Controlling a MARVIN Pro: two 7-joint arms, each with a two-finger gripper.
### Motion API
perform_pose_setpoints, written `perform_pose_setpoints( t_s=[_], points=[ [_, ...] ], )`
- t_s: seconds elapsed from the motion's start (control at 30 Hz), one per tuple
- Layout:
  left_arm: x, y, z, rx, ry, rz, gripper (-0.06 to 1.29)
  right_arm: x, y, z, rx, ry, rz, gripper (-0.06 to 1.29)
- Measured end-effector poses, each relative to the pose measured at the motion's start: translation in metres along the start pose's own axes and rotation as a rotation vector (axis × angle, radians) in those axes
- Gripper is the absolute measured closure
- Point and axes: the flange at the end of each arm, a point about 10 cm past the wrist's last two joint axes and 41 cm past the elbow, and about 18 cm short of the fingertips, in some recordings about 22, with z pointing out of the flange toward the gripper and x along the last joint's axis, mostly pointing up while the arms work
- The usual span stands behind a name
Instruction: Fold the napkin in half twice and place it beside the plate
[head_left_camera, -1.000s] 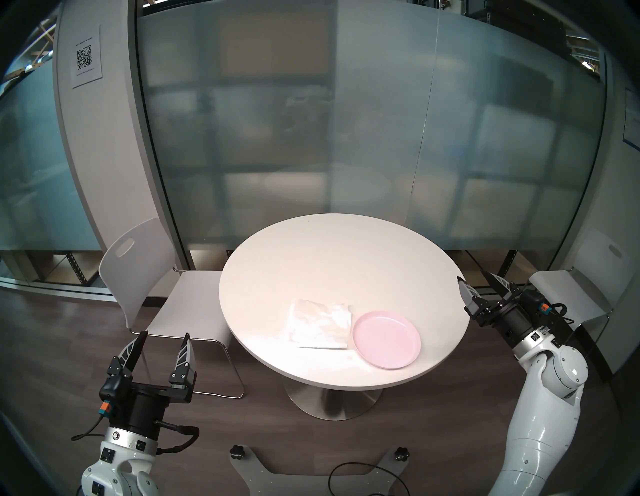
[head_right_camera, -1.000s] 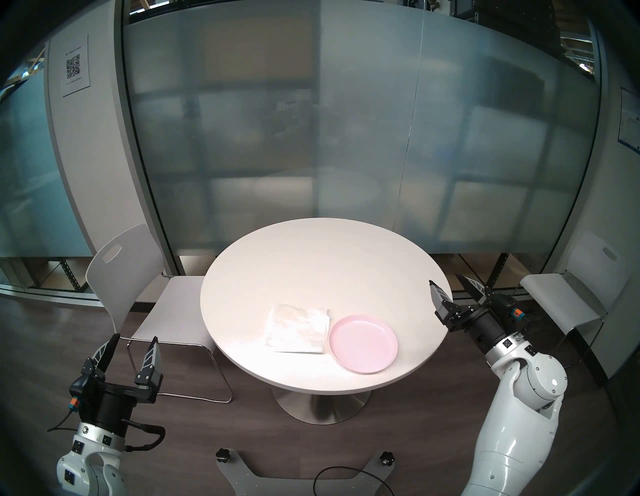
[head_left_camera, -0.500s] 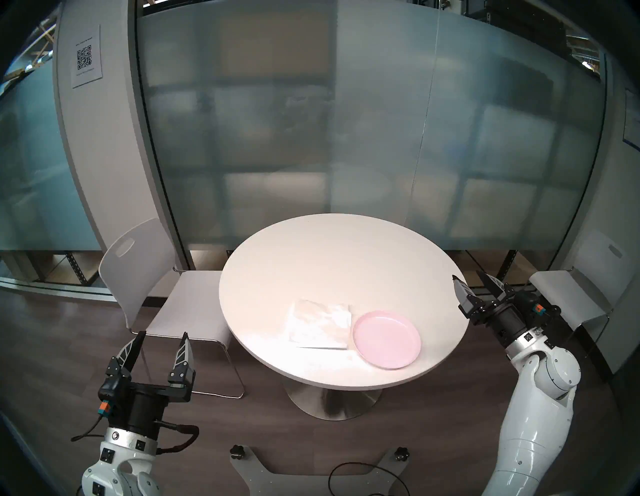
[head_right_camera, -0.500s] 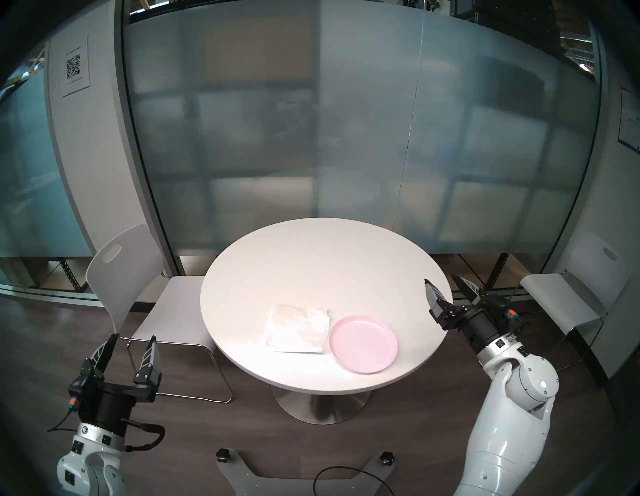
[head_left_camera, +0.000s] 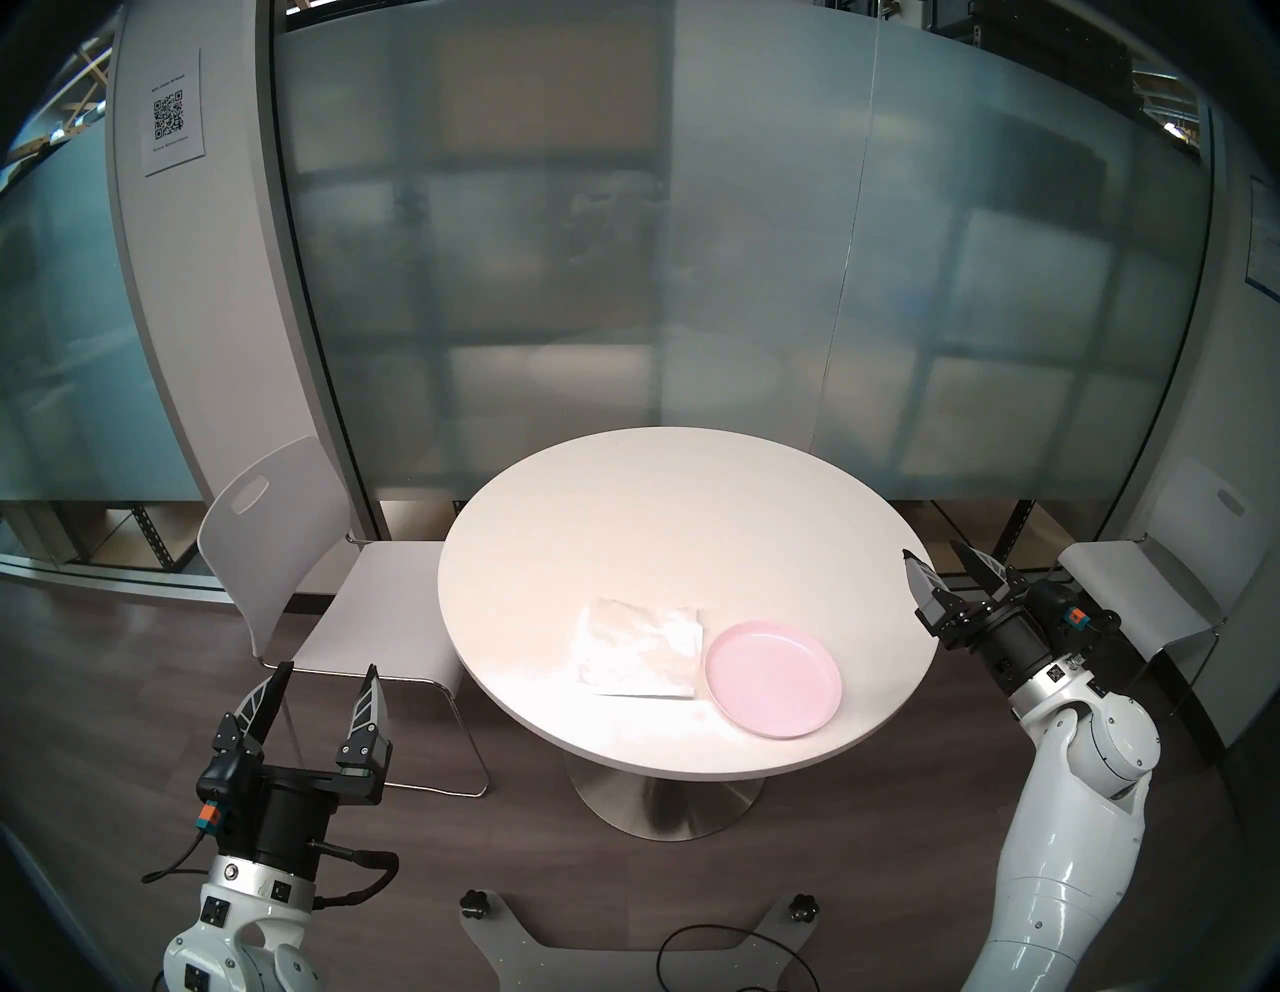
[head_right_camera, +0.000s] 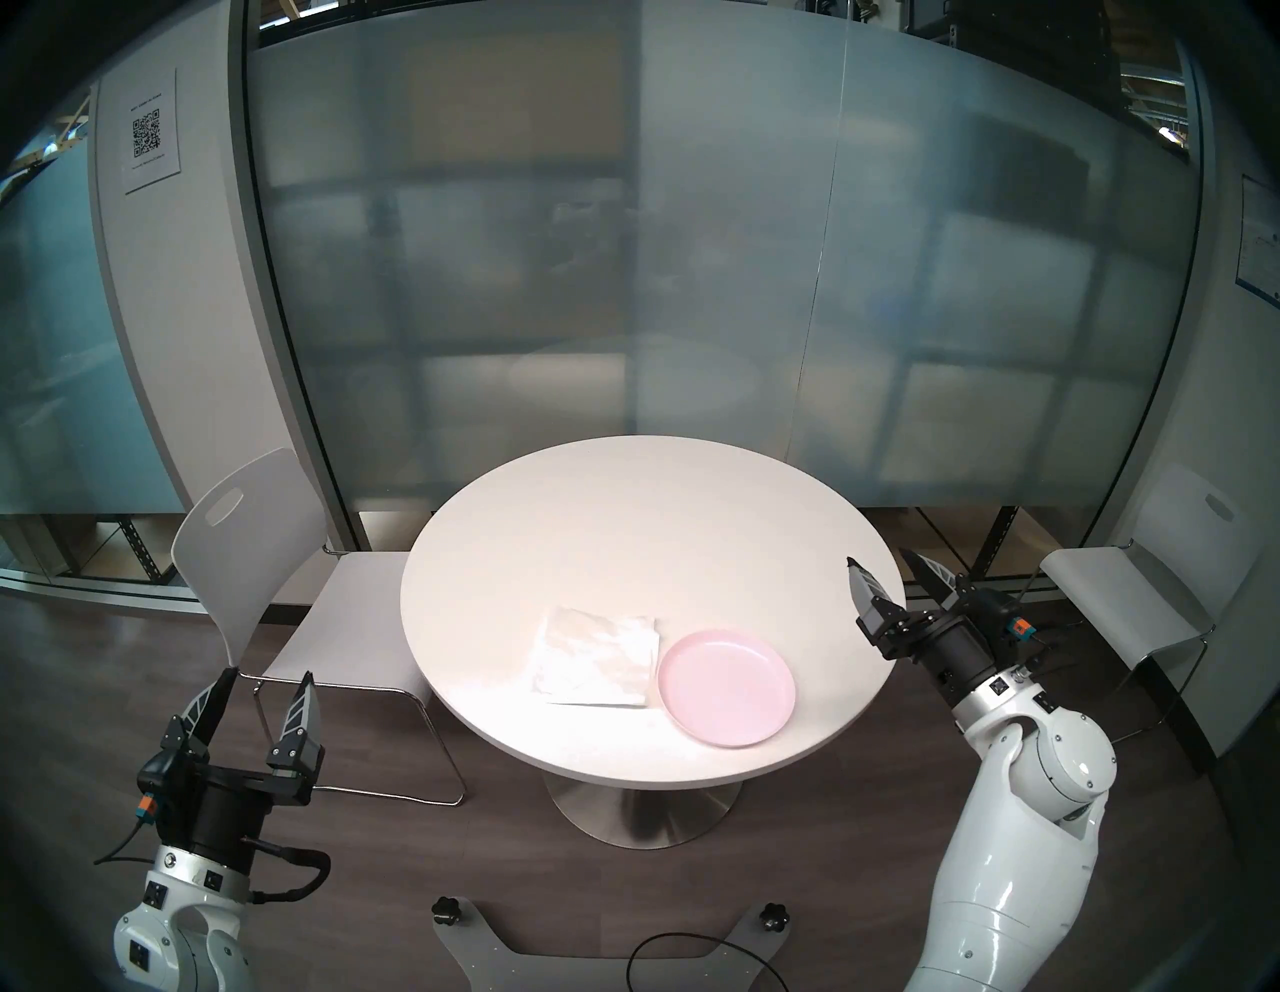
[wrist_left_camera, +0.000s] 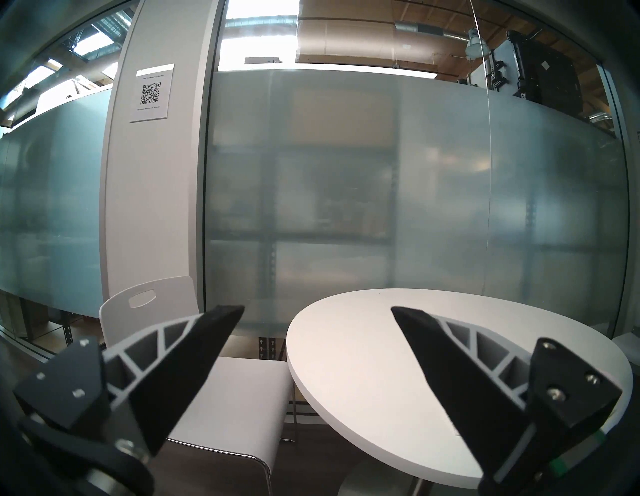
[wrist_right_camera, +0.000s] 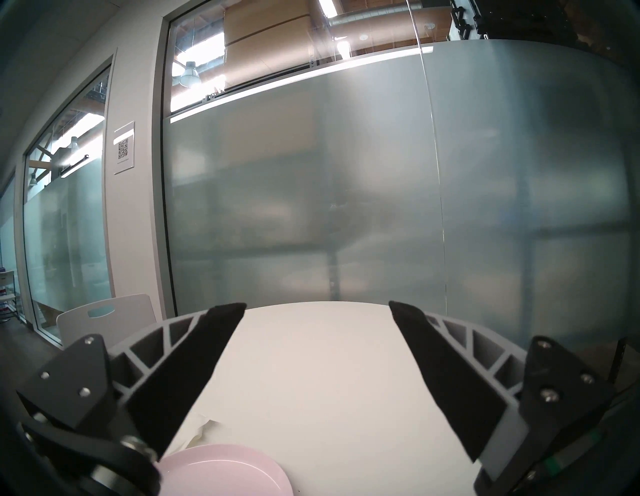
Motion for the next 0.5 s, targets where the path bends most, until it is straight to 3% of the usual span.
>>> perform_pose_setpoints(
  t_s=[0.5],
  points=[
    [0.0002,-0.0002,-0.0002,-0.003,0.0,0.001,-0.01,0.0007,-0.0004,0.0005,0.007,0.003,-0.001,0.04]
  ],
)
